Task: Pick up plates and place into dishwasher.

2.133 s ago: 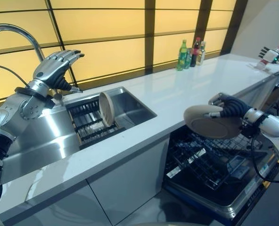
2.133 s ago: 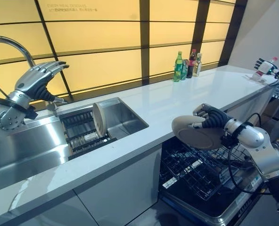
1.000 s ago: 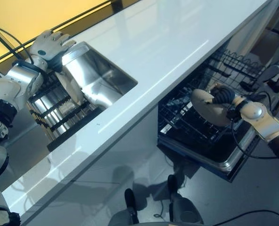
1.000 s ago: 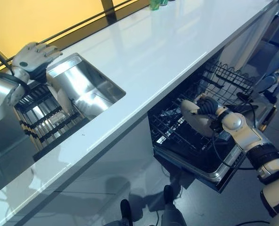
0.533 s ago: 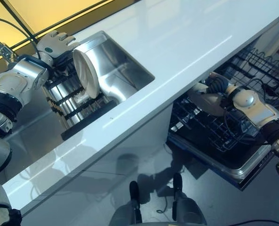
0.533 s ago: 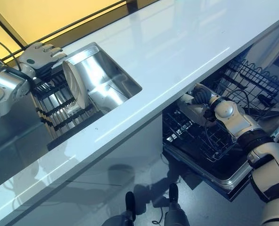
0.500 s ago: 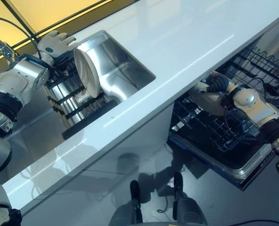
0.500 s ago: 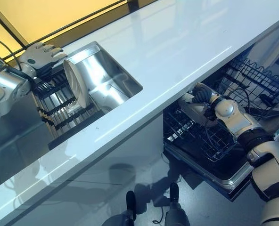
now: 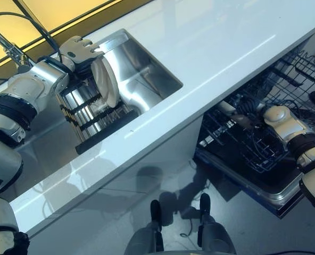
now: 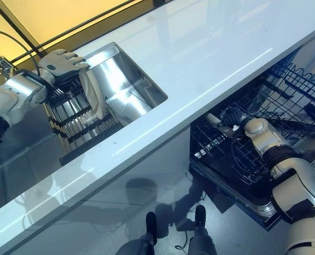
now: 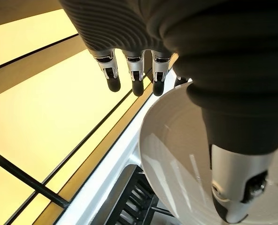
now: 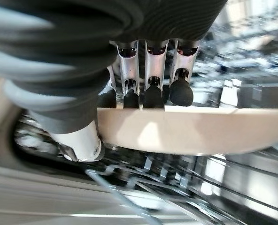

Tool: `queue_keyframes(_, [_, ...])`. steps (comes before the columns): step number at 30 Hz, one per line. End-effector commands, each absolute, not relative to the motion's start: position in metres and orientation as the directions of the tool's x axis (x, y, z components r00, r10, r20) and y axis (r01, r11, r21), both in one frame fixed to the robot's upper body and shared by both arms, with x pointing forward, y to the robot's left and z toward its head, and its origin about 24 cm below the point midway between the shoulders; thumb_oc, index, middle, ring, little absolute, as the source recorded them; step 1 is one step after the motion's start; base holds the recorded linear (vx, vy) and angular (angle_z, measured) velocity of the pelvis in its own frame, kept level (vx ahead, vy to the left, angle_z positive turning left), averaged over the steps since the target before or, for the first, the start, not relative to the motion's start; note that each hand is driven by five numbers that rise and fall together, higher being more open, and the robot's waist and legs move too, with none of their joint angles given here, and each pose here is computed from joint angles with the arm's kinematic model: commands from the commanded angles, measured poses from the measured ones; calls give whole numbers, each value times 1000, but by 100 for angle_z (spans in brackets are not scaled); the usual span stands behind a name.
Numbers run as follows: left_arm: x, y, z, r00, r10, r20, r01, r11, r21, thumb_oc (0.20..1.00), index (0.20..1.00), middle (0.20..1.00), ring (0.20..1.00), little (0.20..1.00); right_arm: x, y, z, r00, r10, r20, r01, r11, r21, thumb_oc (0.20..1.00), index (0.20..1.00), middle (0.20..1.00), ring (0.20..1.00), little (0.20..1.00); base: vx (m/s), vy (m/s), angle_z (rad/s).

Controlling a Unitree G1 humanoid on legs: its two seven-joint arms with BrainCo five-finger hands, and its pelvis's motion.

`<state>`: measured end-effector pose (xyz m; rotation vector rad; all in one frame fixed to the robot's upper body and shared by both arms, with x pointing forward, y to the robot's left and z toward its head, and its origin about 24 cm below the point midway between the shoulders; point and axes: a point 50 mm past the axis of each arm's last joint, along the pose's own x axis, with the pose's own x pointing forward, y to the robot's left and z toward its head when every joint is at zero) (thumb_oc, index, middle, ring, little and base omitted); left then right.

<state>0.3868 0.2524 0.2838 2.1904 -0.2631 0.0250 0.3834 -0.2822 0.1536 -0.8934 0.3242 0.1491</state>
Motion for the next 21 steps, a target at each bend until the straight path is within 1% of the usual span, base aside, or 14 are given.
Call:
queue_keyframes(1, [382,245,352,938,-177,298,-343,-587,733,1000,1000,1000,1000,1000,396,-279,207,975,-8,-221,-169,619,-767,1000,1000,1000,1000,1000,0,0,0])
queue_keyframes(4, [383,243,353,936,-180,303,-349,-589,729,1000,1000,1000,1000,1000,396,-283,205,978,-39,-207,-131,656,-744,1000,1000,1000,1000,1000,0,0,0])
queue_keyframes(6, [383,244,354,937,-174,302,-344,-593,728,1000,1000,1000,1000,1000,395,-284,206,984,-56,-169,-90,663,-743,1000,1000,1000,1000,1000,0,0,0])
queue_keyframes(9, [382,247,353,941,-166,295,-334,-600,727,1000,1000,1000,1000,1000,394,-284,210,989,-49,-140,-72,664,-744,1000,1000,1000,1000,1000,2,5,-1])
queue_keyframes(14, [379,253,352,949,-144,281,-308,-622,720,1000,1000,1000,1000,1000,389,-276,222,999,18,-42,-43,658,-752,1000,1000,1000,1000,1000,15,11,-5])
queue_keyframes(21, [372,269,347,970,-83,229,-224,-670,707,1000,1000,1000,1000,1000,372,-268,244,990,103,94,7,633,-774,1000,1000,1000,1000,1000,0,13,0])
